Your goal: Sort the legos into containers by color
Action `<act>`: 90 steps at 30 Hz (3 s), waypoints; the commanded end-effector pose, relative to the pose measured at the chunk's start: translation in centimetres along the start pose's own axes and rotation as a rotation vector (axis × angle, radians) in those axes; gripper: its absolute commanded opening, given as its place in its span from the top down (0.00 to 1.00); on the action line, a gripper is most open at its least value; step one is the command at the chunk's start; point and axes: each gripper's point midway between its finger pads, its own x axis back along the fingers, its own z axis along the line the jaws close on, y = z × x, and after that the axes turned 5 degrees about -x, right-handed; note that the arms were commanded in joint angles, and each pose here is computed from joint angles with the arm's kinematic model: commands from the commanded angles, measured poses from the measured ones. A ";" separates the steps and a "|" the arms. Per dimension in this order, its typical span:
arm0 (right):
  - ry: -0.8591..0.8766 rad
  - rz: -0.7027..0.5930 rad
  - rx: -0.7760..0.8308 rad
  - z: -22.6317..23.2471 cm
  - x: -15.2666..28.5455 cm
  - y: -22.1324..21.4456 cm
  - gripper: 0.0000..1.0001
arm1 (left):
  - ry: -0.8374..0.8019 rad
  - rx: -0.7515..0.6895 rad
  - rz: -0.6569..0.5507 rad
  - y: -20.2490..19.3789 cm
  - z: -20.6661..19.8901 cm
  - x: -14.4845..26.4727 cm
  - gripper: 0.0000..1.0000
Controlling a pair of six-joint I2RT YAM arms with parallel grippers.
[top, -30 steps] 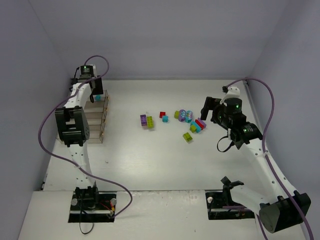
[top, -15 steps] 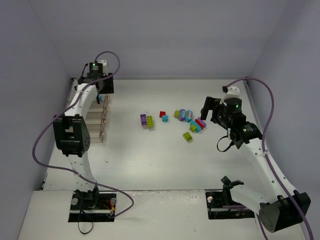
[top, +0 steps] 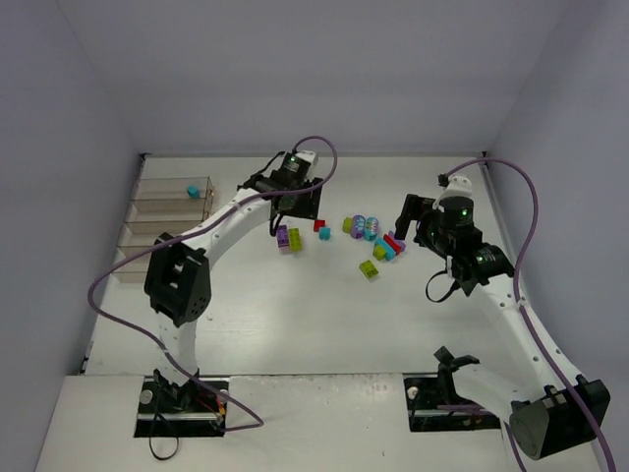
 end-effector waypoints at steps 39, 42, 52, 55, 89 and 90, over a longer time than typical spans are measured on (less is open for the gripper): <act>-0.009 -0.078 -0.019 -0.4 2.0 1.1 0.00 | 0.186 0.112 -0.027 1.4 -3.3 -4.9 0.98; -0.005 -0.080 -0.012 -0.3 2.1 1.3 0.00 | 0.182 0.098 -0.080 3.2 -2.2 -0.2 0.99; 0.010 -0.047 0.001 0.3 1.2 1.1 0.00 | 0.308 0.130 -0.212 7.7 15.0 9.5 0.98; 0.016 -0.038 0.007 0.3 1.0 0.9 0.00 | 0.351 0.138 -0.204 7.5 21.8 10.0 0.94; 0.007 0.011 0.060 0.5 -0.8 0.6 0.00 | 0.471 0.260 -0.120 4.4 37.3 4.7 0.33; 0.007 0.011 0.060 0.6 -0.9 0.6 0.00 | 0.435 0.248 -0.131 4.9 35.8 5.0 0.31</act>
